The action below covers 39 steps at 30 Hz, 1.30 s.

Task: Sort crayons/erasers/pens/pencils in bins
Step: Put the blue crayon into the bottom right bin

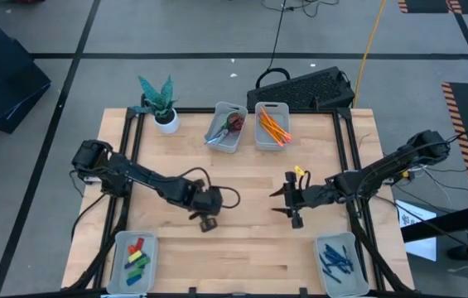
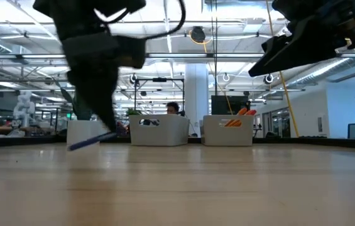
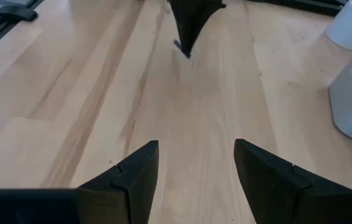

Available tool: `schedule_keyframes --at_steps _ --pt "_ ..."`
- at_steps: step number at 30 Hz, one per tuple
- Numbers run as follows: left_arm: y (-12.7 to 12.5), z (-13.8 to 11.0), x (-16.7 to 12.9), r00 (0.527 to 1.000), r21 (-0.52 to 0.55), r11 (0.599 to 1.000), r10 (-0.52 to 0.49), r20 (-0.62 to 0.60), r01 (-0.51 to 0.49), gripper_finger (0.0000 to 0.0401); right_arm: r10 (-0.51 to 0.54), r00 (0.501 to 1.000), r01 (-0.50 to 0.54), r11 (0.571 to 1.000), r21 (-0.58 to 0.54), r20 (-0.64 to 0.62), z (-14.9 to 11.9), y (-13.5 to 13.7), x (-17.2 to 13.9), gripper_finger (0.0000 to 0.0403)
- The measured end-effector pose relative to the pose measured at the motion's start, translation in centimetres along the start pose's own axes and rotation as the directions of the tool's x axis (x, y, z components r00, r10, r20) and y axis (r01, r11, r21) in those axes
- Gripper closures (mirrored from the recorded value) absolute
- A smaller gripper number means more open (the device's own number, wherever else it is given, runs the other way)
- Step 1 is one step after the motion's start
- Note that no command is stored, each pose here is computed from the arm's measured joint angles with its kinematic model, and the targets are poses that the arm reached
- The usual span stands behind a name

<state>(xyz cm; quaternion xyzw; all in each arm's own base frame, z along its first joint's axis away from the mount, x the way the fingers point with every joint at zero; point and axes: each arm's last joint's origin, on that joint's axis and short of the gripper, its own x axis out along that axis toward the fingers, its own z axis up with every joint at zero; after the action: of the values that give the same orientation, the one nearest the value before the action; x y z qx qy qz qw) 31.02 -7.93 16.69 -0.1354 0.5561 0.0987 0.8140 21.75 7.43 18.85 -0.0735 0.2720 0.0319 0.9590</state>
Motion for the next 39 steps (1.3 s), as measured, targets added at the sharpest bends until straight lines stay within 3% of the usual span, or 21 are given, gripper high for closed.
schedule_keyframes --at_steps 6,11,15,24,28,33,39 --pt "-1.0 1.7 0.2 0.974 0.009 1.0 -0.005 0.227 0.003 0.0399 0.004 1.0 -0.004 1.0 0.017 -0.003 0.0 0.1 0.0 0.0202" --pt "-1.9 2.5 1.5 0.95 0.056 0.998 -0.05 0.308 0.034 0.0396 0.048 0.999 -0.048 0.998 0.038 -0.002 -0.2 1.4 -0.2 0.0202" --pt "-1.5 2.2 2.8 0.953 0.063 0.997 0.028 0.301 -0.049 0.0386 0.059 0.998 -0.059 0.997 0.054 0.002 -0.5 2.6 0.4 0.0202" --pt "-2.9 1.2 5.4 0.949 0.155 0.983 0.049 0.312 -0.101 0.0258 0.053 0.997 -0.057 0.995 0.086 0.05 -1.0 4.5 2.3 0.0202" --pt "-3.8 0.9 7.1 0.93 0.157 0.979 0.066 0.36 -0.13 0.0234 0.066 0.996 -0.072 0.993 0.091 0.065 -1.1 5.1 2.6 0.0206" --pt "-4.2 0.5 8.9 0.899 0.094 0.979 0.126 0.419 -0.181 0.0255 0.078 0.995 -0.084 0.99 0.111 0.061 -1.4 5.6 2.7 0.0212" --pt "-3.9 -0.3 11.3 0.847 0.061 0.991 0.073 0.527 -0.123 0.0321 0.07 0.995 -0.078 0.99 0.121 0.066 -1.5 5.9 2.7 0.0213"
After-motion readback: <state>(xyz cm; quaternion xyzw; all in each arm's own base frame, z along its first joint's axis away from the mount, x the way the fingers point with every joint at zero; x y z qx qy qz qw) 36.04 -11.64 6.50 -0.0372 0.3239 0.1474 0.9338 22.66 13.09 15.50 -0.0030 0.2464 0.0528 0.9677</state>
